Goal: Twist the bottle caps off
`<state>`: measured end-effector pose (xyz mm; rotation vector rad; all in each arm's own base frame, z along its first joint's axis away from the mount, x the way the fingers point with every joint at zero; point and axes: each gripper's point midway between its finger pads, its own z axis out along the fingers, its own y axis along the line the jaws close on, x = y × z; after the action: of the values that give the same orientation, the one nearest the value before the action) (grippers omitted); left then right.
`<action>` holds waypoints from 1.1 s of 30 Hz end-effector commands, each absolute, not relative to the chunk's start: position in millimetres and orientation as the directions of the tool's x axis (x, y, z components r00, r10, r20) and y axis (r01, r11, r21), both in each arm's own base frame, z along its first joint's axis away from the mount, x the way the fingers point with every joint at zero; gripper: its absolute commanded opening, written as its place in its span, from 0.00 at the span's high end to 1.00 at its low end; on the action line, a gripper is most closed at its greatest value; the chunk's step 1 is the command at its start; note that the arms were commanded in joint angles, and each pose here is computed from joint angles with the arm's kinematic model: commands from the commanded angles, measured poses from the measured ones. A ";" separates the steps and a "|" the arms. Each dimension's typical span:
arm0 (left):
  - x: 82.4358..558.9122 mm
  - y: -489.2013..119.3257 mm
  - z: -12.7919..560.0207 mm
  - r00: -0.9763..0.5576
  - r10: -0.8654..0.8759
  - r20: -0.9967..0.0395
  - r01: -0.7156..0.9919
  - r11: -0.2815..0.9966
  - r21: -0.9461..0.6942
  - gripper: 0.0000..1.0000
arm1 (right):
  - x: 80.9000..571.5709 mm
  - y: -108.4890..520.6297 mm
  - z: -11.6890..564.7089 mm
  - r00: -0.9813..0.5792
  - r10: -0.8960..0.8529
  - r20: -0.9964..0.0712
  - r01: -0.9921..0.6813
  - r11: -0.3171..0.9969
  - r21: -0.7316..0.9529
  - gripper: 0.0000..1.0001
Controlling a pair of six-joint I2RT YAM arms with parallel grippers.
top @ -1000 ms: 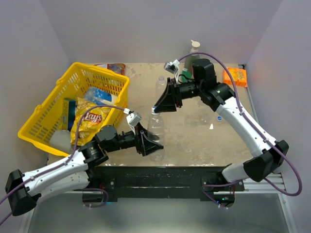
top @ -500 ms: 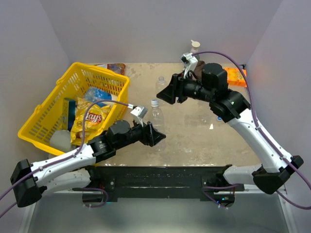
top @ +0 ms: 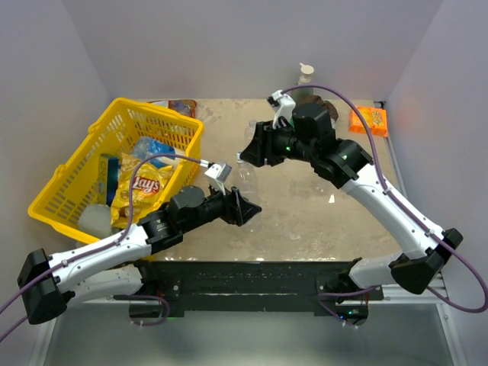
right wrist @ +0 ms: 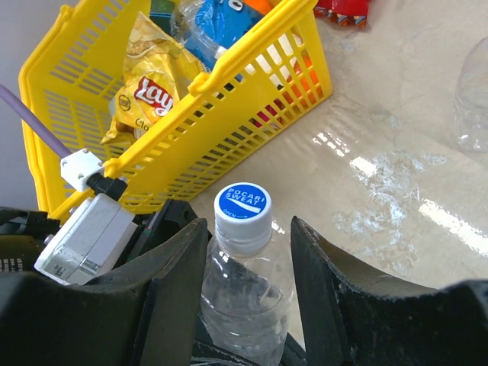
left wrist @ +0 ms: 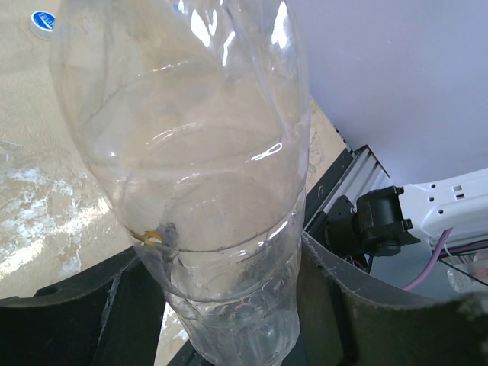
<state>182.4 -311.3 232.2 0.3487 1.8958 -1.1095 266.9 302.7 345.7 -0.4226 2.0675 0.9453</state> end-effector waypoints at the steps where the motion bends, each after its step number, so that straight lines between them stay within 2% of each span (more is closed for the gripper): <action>1: 187.1 -316.6 260.6 -0.535 -0.242 -0.810 0.626 0.529 -0.572 0.70 | 264.4 302.3 373.0 -0.567 0.074 -0.820 -0.598 0.648 0.471 0.49; 15: 187.9 -322.7 259.4 -0.543 -0.220 -0.810 0.631 0.529 -0.567 0.71 | 260.6 315.6 371.6 -0.565 0.057 -0.823 -0.631 0.613 0.475 0.51; 33: 187.7 -325.5 259.9 -0.537 -0.212 -0.816 0.640 0.528 -0.558 0.72 | 269.9 324.1 356.8 -0.589 0.032 -0.808 -0.615 0.631 0.473 0.52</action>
<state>188.0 -315.1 222.8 0.3364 1.9377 -1.0789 268.8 314.8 338.0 -0.4389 2.0758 0.9453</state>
